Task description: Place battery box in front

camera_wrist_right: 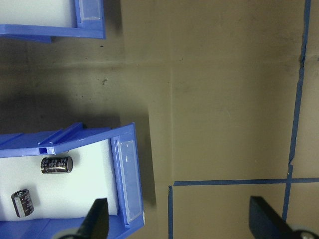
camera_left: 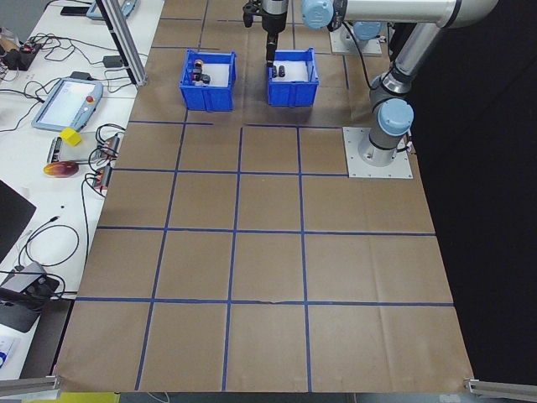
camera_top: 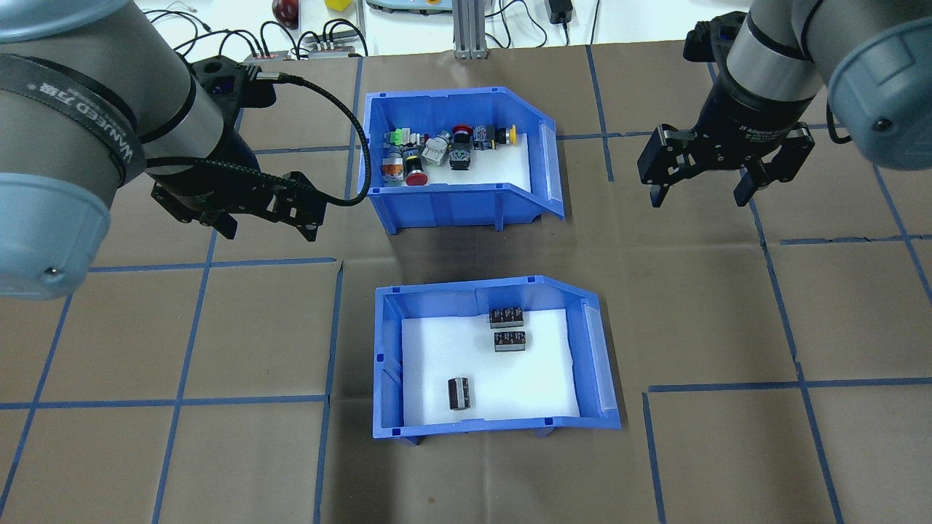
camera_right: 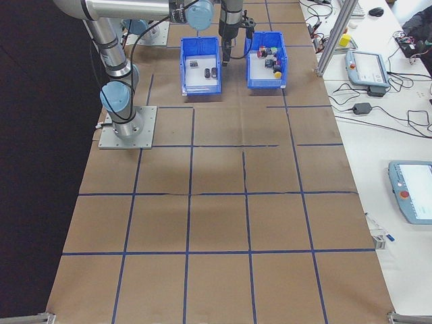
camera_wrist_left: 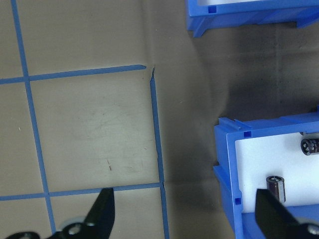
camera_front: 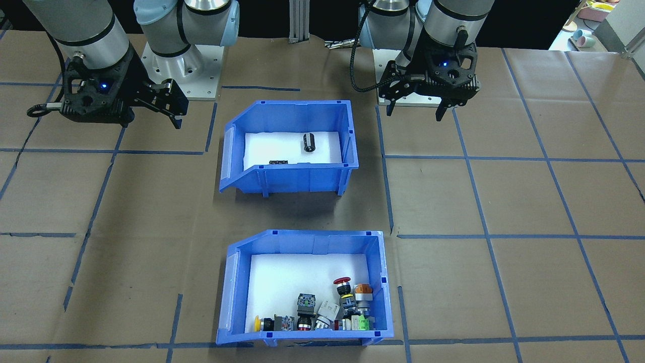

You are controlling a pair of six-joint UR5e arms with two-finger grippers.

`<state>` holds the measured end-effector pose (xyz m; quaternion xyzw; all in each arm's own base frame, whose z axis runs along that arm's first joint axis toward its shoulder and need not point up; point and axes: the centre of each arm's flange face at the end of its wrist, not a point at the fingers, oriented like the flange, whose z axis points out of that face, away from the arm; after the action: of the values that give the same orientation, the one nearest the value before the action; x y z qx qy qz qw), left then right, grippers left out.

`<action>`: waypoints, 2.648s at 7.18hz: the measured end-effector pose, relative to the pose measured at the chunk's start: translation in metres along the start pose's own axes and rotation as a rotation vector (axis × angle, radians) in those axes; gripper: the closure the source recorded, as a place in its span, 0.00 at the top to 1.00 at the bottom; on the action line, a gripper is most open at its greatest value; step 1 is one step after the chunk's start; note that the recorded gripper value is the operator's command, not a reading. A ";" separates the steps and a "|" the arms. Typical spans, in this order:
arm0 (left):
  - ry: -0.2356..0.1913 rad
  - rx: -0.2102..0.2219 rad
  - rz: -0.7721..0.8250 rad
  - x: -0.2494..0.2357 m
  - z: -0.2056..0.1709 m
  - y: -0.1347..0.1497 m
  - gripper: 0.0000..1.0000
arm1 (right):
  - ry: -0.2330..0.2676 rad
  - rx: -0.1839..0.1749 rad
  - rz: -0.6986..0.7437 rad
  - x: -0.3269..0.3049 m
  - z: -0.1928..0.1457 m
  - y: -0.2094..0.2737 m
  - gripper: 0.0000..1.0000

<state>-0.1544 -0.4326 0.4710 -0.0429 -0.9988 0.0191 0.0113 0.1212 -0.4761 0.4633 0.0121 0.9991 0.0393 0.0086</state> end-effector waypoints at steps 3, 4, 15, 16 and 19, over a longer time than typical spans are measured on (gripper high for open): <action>0.000 -0.002 0.003 0.000 0.001 0.000 0.99 | -0.001 0.000 0.000 0.000 0.000 0.000 1.00; 0.000 -0.001 0.004 0.000 0.001 -0.001 0.99 | -0.002 0.000 -0.001 0.000 0.000 0.000 1.00; -0.019 -0.063 -0.886 0.015 0.041 0.078 0.99 | -0.002 0.007 -0.280 -0.006 0.002 -0.040 1.00; -0.035 -0.079 -1.031 0.035 0.051 0.096 0.99 | -0.001 0.009 -0.344 -0.011 0.003 -0.056 1.00; -0.106 -0.100 -1.463 0.102 0.093 0.143 0.99 | 0.014 0.022 -0.677 -0.064 0.019 -0.125 1.00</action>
<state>-0.2463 -0.2846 0.3748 0.6352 -0.7709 -0.0370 -0.0290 0.1822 -0.6007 0.4351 -0.3203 0.9469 0.0233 0.0143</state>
